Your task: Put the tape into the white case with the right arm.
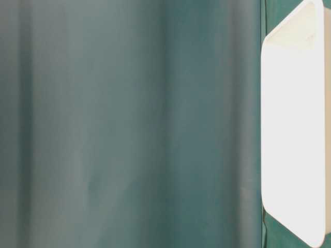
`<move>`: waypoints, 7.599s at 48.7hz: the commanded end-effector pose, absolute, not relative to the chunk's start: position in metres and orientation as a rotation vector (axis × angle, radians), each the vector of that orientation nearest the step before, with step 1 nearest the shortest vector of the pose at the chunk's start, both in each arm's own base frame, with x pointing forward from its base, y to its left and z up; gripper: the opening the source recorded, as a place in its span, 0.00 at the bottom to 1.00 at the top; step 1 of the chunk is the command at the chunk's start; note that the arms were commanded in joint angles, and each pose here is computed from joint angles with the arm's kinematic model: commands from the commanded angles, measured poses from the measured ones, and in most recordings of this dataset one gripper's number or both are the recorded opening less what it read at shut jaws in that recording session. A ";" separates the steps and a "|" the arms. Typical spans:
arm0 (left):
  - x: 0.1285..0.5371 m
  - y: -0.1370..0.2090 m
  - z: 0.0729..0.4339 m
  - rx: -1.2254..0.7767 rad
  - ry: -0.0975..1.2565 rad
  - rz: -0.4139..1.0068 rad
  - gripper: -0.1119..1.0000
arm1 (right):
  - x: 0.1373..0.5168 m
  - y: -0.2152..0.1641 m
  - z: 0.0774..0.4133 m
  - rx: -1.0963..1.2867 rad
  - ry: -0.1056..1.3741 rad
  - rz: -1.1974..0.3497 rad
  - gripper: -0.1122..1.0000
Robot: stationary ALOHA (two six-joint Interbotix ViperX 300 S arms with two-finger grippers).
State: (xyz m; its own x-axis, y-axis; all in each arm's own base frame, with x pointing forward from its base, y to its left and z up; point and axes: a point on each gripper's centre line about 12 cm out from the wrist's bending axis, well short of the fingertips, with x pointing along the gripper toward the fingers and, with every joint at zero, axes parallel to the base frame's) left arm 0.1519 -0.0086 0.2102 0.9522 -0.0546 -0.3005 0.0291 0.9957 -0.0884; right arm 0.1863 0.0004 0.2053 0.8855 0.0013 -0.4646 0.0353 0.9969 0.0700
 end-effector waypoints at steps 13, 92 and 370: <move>0.151 -0.009 0.204 -0.085 0.340 -0.043 0.10 | 0.191 0.008 0.215 0.038 0.456 0.030 0.85; 0.140 -0.008 0.196 -0.090 0.299 -0.044 0.10 | 0.234 0.044 0.211 -0.082 0.445 0.194 0.83; 0.123 -0.005 0.174 -0.115 0.162 -0.031 0.10 | 0.362 0.024 0.207 0.228 1.066 -0.192 0.09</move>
